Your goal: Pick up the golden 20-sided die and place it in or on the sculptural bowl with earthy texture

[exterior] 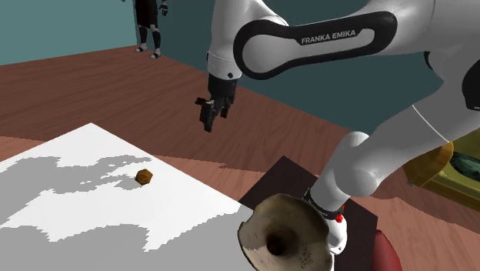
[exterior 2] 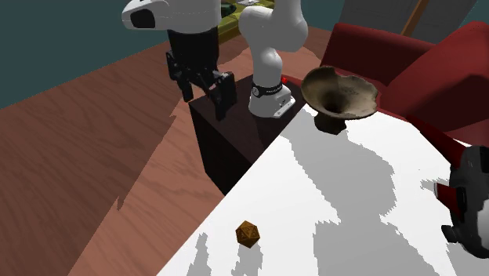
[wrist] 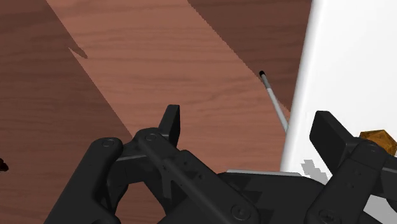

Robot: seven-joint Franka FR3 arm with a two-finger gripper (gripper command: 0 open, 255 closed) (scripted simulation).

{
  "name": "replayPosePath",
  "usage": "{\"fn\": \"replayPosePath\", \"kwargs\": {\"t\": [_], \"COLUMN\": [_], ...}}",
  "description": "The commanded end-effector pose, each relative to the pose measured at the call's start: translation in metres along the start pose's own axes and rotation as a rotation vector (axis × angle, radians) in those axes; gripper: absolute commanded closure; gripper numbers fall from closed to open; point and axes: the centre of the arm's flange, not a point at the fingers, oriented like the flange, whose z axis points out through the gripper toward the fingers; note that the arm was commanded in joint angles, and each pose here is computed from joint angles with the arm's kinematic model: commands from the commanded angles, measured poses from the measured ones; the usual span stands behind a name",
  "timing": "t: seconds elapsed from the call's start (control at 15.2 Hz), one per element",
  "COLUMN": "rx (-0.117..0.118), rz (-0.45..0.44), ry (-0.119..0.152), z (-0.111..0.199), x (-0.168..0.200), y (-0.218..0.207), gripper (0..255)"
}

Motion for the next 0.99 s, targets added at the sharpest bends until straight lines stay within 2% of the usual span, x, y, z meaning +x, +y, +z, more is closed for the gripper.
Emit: {"fn": "replayPosePath", "kwargs": {"t": [0.0,0.92], "rx": [0.004,0.023], "rz": [-0.007,-0.064], "ry": [0.000,-0.004], "z": [0.013,0.081], "x": [0.011,0.092], "y": [-0.020,-0.169], "gripper": [0,0]}}
